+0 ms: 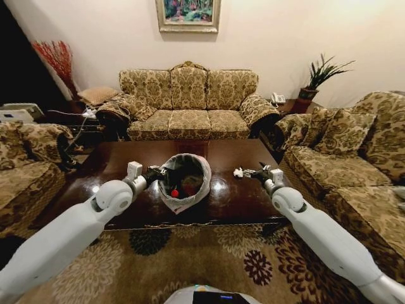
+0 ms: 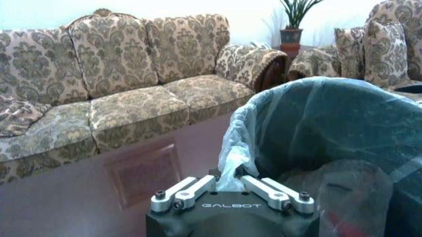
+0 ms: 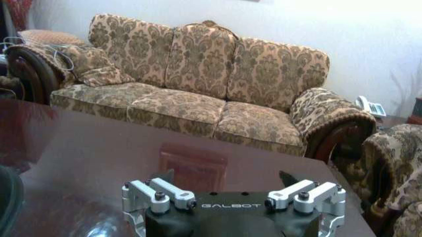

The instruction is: Move to the front of the table and place the trash on the table into the trash bin.

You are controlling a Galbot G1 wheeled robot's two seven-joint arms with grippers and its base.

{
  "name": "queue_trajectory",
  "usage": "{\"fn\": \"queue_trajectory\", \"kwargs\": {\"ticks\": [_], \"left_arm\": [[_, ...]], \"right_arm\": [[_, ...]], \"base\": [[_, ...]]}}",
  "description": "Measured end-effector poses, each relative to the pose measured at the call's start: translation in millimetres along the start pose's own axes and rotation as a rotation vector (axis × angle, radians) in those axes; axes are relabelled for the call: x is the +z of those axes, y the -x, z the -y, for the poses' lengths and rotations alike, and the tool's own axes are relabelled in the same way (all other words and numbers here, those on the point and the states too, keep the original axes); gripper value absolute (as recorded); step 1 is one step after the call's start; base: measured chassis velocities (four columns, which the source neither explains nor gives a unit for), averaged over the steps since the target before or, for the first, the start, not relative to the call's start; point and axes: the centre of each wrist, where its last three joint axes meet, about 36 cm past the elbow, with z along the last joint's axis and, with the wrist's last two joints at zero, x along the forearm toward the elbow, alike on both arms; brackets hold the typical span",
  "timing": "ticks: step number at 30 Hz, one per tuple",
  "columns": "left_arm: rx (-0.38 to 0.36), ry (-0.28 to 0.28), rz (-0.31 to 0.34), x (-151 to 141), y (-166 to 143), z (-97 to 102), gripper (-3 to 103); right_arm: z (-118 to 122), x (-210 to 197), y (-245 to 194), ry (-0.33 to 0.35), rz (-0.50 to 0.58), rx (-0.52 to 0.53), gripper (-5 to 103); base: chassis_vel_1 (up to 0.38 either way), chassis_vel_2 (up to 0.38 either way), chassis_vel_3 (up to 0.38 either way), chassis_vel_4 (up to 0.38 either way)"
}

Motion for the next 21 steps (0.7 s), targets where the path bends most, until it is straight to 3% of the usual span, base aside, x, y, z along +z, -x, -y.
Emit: {"fn": "queue_trajectory", "kwargs": {"ticks": [11, 21], "left_arm": [[0.0, 0.011, -0.002, 2, -1, 1.9, 2], [-0.01, 0.017, -0.009, 6, -2, 6.1, 2]], "right_arm": [[-5, 0, -2, 0.001, -0.005, 0.024, 100], [-9, 31, -8, 0.043, -0.05, 0.048, 100]], "base": [[-0.203, 0.197, 0.204, -0.2], [-0.029, 0.052, 0.009, -0.025]]}}
